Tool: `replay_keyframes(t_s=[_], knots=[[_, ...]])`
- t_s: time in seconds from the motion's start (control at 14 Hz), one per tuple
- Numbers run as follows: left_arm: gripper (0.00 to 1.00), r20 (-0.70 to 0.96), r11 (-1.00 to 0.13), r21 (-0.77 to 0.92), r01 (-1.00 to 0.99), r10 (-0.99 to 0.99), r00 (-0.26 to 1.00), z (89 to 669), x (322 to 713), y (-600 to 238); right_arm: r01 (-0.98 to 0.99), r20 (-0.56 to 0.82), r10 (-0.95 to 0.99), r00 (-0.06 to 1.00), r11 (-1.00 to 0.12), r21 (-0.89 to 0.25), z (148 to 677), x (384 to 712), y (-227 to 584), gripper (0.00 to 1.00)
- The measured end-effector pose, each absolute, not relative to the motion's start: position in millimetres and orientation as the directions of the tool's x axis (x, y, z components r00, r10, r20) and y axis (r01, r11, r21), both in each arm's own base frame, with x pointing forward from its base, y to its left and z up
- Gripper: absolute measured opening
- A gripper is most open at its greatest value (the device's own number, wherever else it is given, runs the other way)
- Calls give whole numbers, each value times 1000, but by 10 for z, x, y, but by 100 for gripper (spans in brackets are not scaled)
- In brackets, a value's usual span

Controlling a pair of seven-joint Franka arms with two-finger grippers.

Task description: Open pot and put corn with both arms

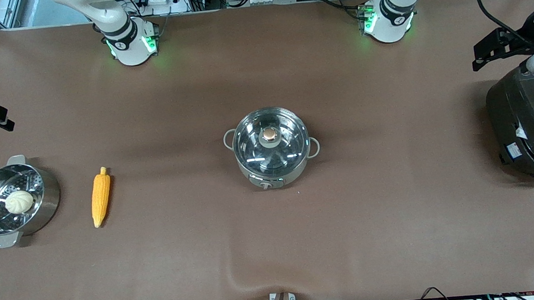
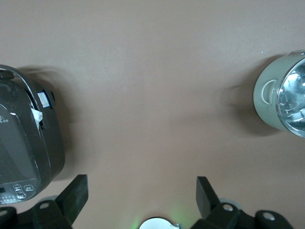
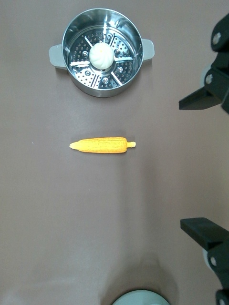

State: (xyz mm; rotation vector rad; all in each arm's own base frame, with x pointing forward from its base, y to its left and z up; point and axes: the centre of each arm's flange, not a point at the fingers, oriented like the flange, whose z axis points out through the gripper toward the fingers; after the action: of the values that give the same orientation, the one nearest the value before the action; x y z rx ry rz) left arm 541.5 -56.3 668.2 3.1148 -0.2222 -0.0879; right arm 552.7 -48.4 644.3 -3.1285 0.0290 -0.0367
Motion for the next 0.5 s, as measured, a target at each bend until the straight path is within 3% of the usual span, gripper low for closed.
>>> replay_keyframes(t_s=[0.5], knots=[[100,-64,-989,23,-148,-149,987,6621,5458,-603,-19,6,-19,1000,-1000,-14,6420,5515,-482,100]])
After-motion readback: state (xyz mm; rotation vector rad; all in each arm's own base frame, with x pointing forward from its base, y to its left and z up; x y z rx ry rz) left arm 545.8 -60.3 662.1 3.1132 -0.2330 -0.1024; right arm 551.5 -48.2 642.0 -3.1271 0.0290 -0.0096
